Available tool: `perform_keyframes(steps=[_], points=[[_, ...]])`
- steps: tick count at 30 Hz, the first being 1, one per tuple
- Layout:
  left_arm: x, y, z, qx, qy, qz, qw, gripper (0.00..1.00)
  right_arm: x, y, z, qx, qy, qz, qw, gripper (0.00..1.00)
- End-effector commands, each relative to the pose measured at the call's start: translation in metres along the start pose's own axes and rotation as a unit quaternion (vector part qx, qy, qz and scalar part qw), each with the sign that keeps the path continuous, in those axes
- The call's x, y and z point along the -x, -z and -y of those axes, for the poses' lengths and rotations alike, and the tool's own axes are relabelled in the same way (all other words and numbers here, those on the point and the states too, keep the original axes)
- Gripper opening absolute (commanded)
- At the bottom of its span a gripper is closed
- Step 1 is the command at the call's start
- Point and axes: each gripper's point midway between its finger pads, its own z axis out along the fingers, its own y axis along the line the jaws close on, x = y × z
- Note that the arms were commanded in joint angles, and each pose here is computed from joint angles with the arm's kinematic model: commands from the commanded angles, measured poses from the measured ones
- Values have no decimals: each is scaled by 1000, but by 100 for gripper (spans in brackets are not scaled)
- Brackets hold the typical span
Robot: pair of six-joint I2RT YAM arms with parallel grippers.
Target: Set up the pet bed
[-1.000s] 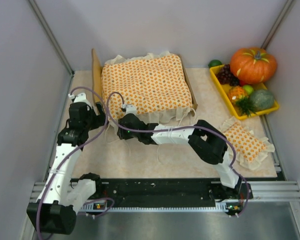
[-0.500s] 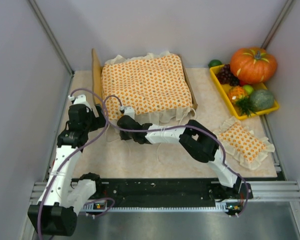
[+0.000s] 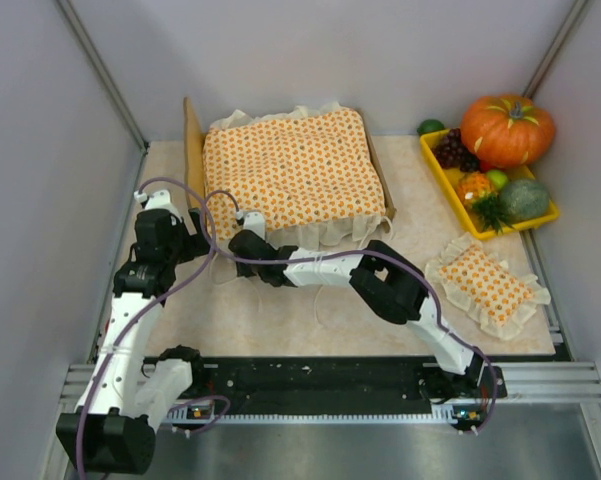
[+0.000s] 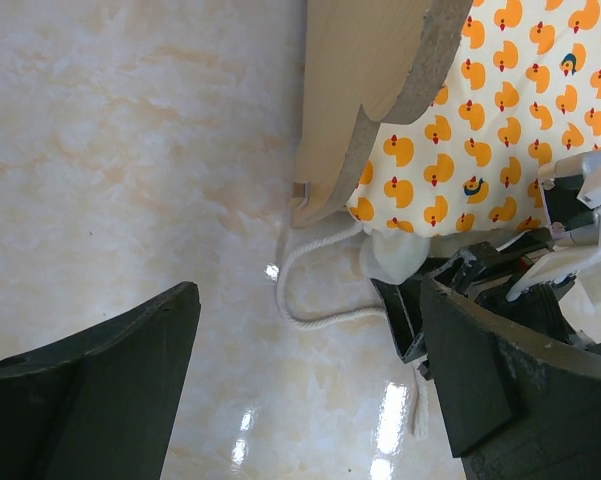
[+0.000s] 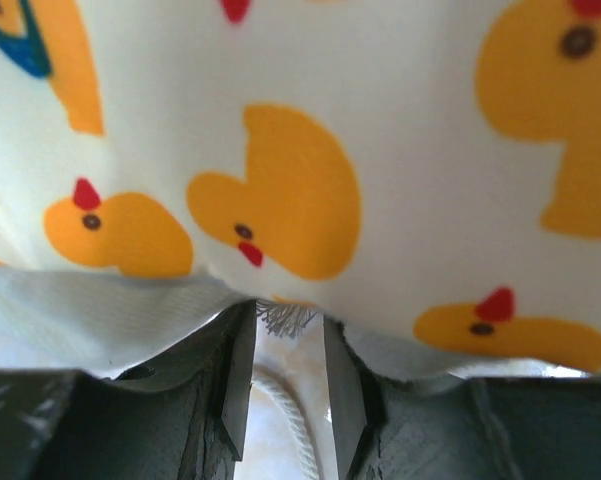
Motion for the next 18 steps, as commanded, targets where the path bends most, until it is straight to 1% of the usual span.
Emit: perform_keyframes(steps=[1,4,5,8,10,11,12,13,14,15,16,17,18], points=[[3,2,-2,0,-7,11,1000,95,2,-9,0,-13,12,8,1000,32],[2,2,-2,-1,-7,10,1000,95,-3,-9,7,-27,17,4,999,22],[1,2,-2,-1,-7,9,1000,95,-4,-9,10,-31,20,3,999,13],[2,2,-2,-1,-8,9,1000,95,-5,0,11,-25,40,-3,999,0],[1,2,-2,-1,-8,9,1000,95,4,14,4,-5,45,-3,999,0],[1,2,-2,-1,-9,9,1000,95,-7,19,6,7,59,-19,998,0],[1,2,-1,-3,-9,8,1000,95,-9,26,6,15,63,-24,998,0],[2,2,-1,-3,-9,10,1000,95,-1,40,1,28,63,-19,997,0],[2,2,-1,-3,-10,9,1000,95,-17,47,4,42,77,-36,995,0],[2,2,-2,-2,-11,9,1000,95,-22,54,4,49,82,-41,995,0],[2,1,-1,-3,-11,9,1000,95,-16,67,0,62,81,-37,994,0],[1,1,-2,-2,-12,7,1000,95,-36,73,8,66,87,-60,992,0],[1,1,-1,-2,-11,8,1000,95,-40,78,9,72,88,-67,991,0]])
